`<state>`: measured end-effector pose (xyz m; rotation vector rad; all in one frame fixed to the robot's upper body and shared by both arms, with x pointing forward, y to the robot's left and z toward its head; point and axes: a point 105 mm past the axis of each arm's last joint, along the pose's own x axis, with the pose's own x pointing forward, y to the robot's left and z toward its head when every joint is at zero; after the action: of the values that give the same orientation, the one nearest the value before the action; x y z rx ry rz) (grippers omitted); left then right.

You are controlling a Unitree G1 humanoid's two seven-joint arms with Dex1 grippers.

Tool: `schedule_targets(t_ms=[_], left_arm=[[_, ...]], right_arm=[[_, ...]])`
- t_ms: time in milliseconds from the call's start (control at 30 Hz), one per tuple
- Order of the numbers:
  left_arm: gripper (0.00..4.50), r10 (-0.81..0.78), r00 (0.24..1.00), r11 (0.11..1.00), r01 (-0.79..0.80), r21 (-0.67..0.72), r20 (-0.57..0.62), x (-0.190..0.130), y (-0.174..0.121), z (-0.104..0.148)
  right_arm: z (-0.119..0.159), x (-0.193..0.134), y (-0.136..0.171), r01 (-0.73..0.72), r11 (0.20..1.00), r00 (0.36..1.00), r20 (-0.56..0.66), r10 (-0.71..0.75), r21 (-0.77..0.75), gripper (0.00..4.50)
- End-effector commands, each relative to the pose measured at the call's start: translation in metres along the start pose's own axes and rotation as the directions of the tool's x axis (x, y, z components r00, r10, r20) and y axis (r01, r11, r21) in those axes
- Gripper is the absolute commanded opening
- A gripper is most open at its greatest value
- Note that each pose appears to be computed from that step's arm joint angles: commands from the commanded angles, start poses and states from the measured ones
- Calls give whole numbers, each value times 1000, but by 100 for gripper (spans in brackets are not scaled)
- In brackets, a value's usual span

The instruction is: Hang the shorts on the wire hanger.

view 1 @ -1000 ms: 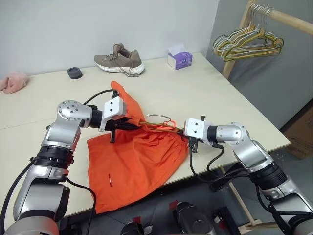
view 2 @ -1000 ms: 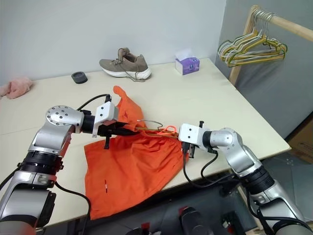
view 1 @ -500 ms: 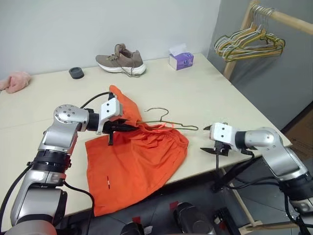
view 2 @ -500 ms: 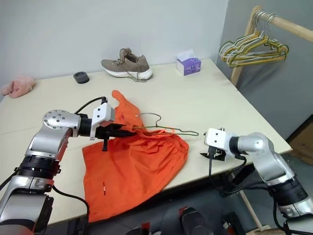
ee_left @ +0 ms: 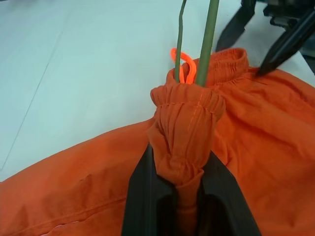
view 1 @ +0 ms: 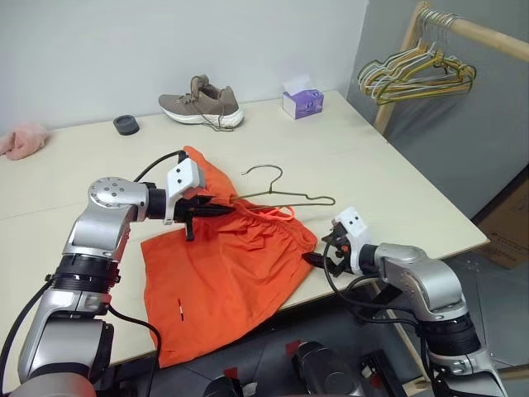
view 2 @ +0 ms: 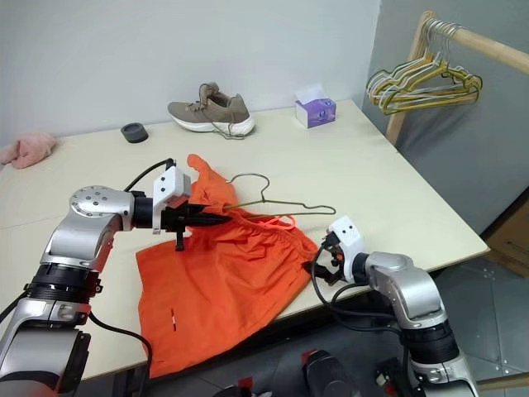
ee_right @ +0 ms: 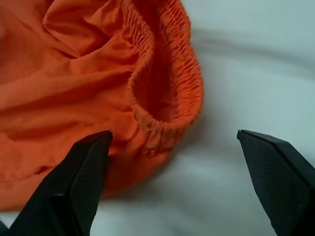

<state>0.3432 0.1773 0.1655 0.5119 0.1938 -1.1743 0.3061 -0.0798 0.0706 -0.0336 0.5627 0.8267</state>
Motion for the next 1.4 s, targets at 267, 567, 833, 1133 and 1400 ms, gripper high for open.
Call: schedule_targets(t_ms=[267,567,833,1133,1400], left_arm=[[0,87,992,996,-85,-25,86,-14,3,17],[0,52,981,964,-1,-267,186,-38,-24,26],[0,-46,993,933,81,-351,106,-60,-39,15],[0,-123,991,947,101,-304,-56,-61,-47,-12],[0,-52,985,968,8,-251,-167,-63,-29,-36]], right_arm=[[8,13,8,-3,991,1000,26,7,-134,199],[27,-21,-42,132,969,987,115,-110,-208,2],[30,-49,-56,83,944,996,70,-64,-320,2],[38,-56,-46,40,916,998,58,-19,-399,2],[38,-56,-29,-3,874,999,29,20,-485,2]])
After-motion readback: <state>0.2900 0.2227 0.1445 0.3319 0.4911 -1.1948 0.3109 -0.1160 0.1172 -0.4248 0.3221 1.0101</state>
